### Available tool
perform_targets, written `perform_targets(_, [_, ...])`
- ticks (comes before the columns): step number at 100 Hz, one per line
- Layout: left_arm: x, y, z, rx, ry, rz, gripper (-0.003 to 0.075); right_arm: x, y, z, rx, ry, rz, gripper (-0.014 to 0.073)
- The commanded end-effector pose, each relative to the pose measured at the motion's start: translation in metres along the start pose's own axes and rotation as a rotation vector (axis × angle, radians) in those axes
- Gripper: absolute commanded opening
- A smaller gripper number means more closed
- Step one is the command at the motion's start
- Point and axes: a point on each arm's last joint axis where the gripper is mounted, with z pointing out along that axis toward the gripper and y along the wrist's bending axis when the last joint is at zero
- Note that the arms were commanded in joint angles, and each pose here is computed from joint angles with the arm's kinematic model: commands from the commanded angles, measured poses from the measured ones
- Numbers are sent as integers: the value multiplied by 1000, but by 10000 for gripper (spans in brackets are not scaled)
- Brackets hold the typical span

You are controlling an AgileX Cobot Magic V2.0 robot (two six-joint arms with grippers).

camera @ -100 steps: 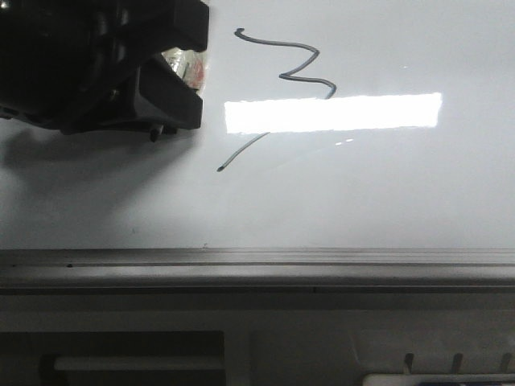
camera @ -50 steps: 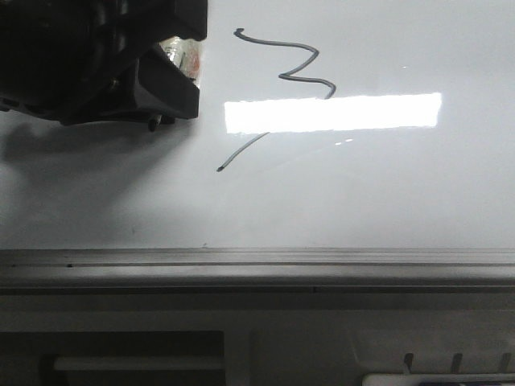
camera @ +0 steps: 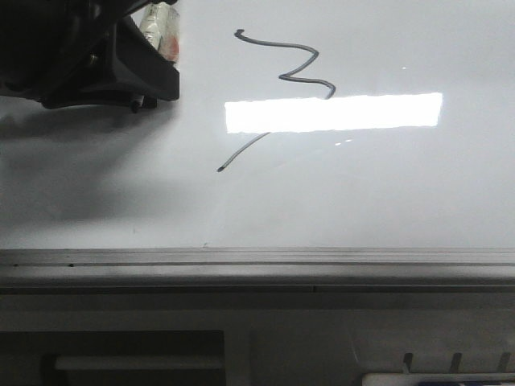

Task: Write number 3 on whiteboard

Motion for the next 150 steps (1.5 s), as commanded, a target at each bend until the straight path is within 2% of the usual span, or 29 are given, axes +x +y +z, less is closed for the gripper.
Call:
perform_targets(1, [-12,10,1,-69,-88,-37,-20,-13,-4,-5,41,-93,24,-48])
perform_targets(23, [-12,10,1,-74,-94,-38,-2,-14,-3,-5,35,-97,33,-49])
perform_targets(30, [-12,10,1,-74,-94,-39,60,-14,-3,-5,35,-97,33,-48])
perform_targets(37, [-12,10,1,-74,-94,-39,155,-14,-3,-5,35,-97,33,-48])
perform_targets(38, [-12,10,1,-74,-94,-39,188,-14,-3,-5,35,-97,33,-48])
perform_targets(49, [-13,11,1,-78,-100,-39,320,-14,-3,-5,35,-97,33,-48])
perform_targets(56, [-14,11,1,-86,-112,-39,351,-14,-3,-5,35,-97,33,-48])
perform_targets(72, [-15,12,0,-96,-127,-39,365,-14,-3,-5,35,-97,33,-48])
perform_targets(89, [-16,11,-1,-87,-127,-43,541,-14,-4,-5,40,-103,33,-48])
perform_targets(96, [-18,9,-7,-67,-132,-45,580,-16,-4,-7,52,-123,31,-48])
perform_targets(114, [-33,1,-37,2,-218,-51,580,-17,-1,-23,80,-180,8,-48])
perform_targets(132, [-47,-12,-97,144,-346,19,563,-5,8,-46,123,-222,-50,-48])
perform_targets(140, [-44,-12,-128,198,-411,67,522,8,12,-58,168,-242,-97,-48])
perform_targets(150, [-33,-8,-159,256,-466,106,427,30,18,-69,226,-291,-106,-48])
